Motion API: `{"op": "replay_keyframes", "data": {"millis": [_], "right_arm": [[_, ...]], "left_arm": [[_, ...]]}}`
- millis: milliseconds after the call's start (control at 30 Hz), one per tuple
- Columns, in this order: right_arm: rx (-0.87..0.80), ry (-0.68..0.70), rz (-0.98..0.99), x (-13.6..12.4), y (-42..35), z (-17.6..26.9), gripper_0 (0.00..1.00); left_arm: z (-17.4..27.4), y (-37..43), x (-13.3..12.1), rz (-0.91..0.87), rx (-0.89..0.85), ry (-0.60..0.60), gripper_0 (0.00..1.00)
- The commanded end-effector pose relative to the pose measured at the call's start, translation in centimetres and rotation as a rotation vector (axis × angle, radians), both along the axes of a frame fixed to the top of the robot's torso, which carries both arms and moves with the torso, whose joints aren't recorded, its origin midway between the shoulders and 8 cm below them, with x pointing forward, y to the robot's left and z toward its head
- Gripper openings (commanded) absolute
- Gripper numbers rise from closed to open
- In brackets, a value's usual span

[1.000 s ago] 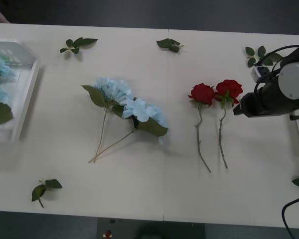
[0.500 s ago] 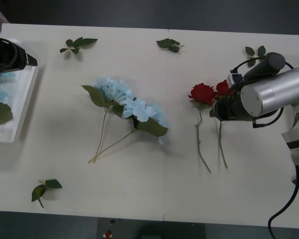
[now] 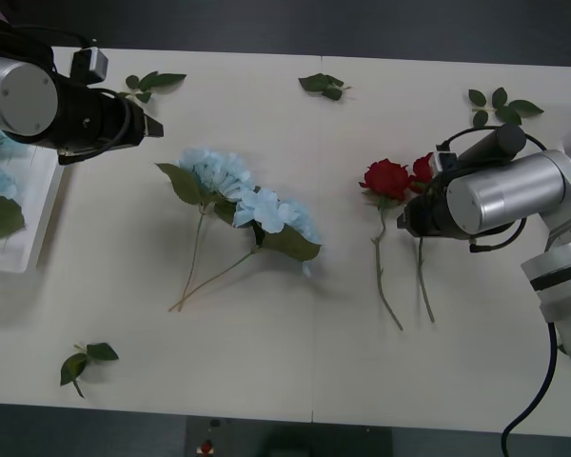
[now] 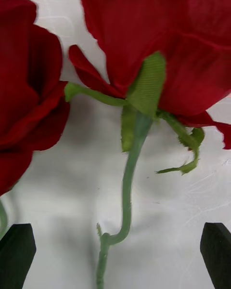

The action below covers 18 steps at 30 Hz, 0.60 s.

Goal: Put the red flowers into the right box and the blue flowers into the left box

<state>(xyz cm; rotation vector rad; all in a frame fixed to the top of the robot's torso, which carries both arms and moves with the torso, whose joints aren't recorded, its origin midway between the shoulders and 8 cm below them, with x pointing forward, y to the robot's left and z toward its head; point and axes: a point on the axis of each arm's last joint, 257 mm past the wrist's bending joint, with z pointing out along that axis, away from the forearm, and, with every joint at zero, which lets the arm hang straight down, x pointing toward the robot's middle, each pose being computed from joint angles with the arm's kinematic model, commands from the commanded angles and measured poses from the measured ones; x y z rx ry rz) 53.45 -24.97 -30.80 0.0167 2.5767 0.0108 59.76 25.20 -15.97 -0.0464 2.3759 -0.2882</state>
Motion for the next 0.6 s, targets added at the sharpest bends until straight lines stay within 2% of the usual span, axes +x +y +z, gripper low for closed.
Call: {"op": "replay_keyframes", "data": {"millis": [33, 300, 333, 367, 433, 467, 533, 600], "right_arm": [[0.005, -0.044, -0.013, 1.4, 0.6, 1.3, 1.00], [0.004, -0.052, -0.024, 1.9, 0.0, 0.3, 1.00], [0.004, -0.053, -0.024, 1.9, 0.0, 0.3, 0.88], [0.004, -0.052, -0.024, 1.9, 0.1, 0.3, 0.61], [0.005, -0.053, -0.025, 1.9, 0.0, 0.3, 0.28], [0.006, -0.053, -0.027, 1.9, 0.0, 0.3, 0.19], [0.007, -0.053, -0.028, 1.9, 0.0, 0.3, 0.08], [0.011, -0.051, -0.032, 1.9, 0.0, 0.3, 0.01]], "left_arm": [[-0.2, -2.4, -0.9, -0.038, 0.000, -0.018, 1.00], [-3.2, -4.8, -4.0, -0.119, 0.026, -0.028, 1.00], [-3.7, -4.9, -4.3, -0.126, 0.033, -0.024, 1.00], [-4.1, -5.2, -4.6, -0.134, 0.040, -0.019, 1.00], [-4.8, -5.8, -4.9, -0.150, 0.050, -0.009, 1.00], [-5.2, -6.0, -5.0, -0.155, 0.062, -0.007, 1.00], [-5.8, -6.2, -5.1, -0.162, 0.094, -0.008, 1.00], [-6.3, -6.4, -5.0, -0.163, 0.121, -0.011, 1.00]]}}
